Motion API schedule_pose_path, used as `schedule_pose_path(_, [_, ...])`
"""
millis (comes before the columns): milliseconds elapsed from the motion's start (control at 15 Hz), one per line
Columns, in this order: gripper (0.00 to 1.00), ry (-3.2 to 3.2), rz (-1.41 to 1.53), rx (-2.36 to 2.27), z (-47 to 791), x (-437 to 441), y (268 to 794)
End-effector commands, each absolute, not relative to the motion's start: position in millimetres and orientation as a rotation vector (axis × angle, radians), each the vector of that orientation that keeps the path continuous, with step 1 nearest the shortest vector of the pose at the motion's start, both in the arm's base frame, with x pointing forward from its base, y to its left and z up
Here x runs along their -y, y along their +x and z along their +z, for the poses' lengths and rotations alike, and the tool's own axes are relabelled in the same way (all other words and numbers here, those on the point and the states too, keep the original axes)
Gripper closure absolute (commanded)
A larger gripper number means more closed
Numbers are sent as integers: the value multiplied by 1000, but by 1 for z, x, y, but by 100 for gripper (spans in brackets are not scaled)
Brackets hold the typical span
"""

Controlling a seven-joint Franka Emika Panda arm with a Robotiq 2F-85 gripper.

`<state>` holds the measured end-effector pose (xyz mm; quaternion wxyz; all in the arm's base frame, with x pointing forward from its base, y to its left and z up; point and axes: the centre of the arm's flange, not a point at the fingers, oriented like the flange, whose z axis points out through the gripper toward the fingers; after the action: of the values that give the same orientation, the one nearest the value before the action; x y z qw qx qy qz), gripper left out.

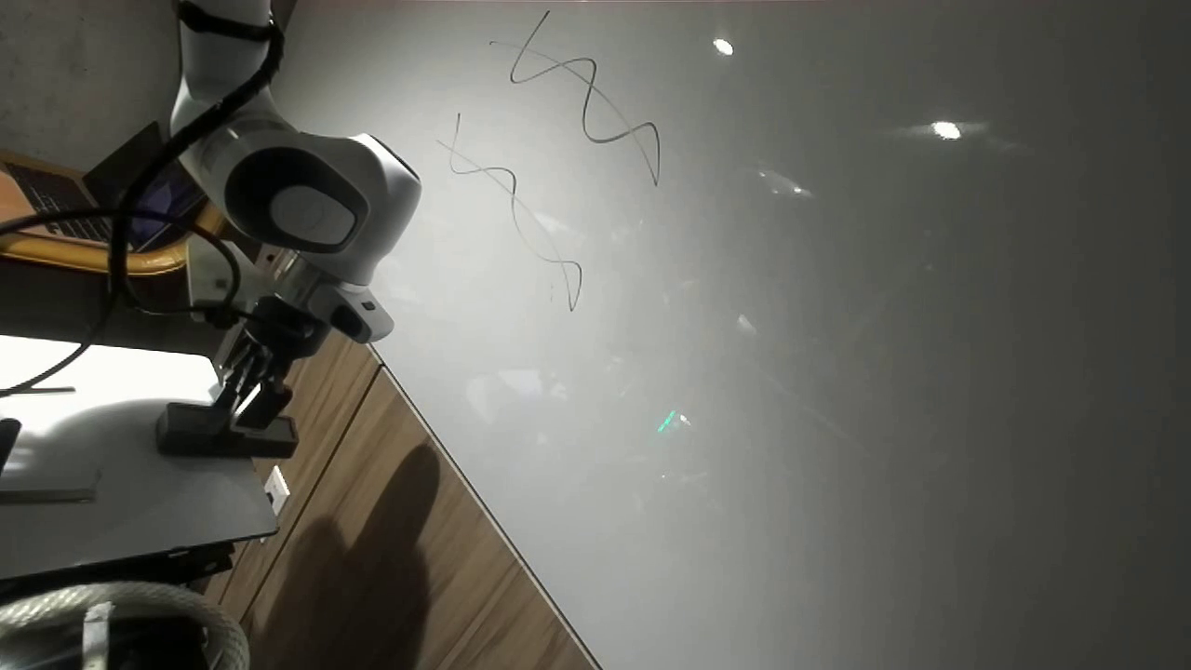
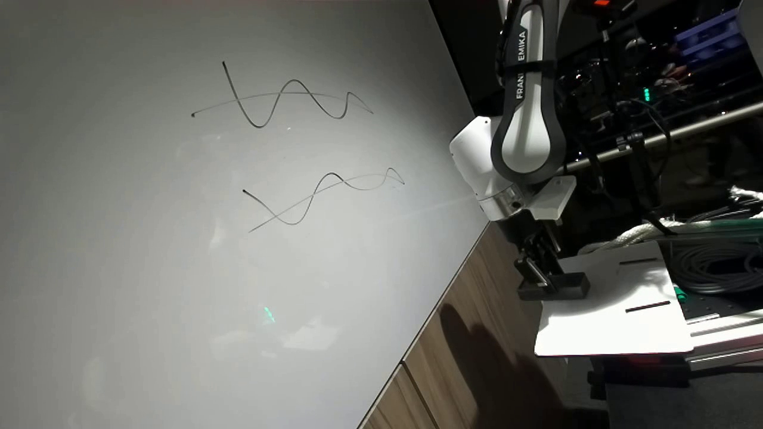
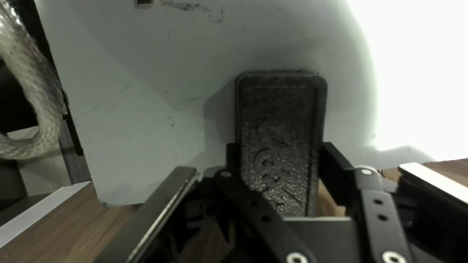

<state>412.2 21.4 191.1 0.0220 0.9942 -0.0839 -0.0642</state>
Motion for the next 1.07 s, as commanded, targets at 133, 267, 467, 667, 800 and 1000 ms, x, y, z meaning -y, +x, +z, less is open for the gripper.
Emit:
schedule_pose_path(133, [72,3076,-171,228,191,-19,415])
schedule_pose_path(267, [72,3079,-164,227,195,-20,415])
schedule_pose_path(467, [72,3073,-132,205,206,-26,415])
schedule_pose_path(667, [72,3047,-78,127,220,-38,415])
schedule_pose_path(800, [72,3030,-27,69,234,-48,414])
schedule_pose_path(1000, [72,3015,49,-6,255,-65,415])
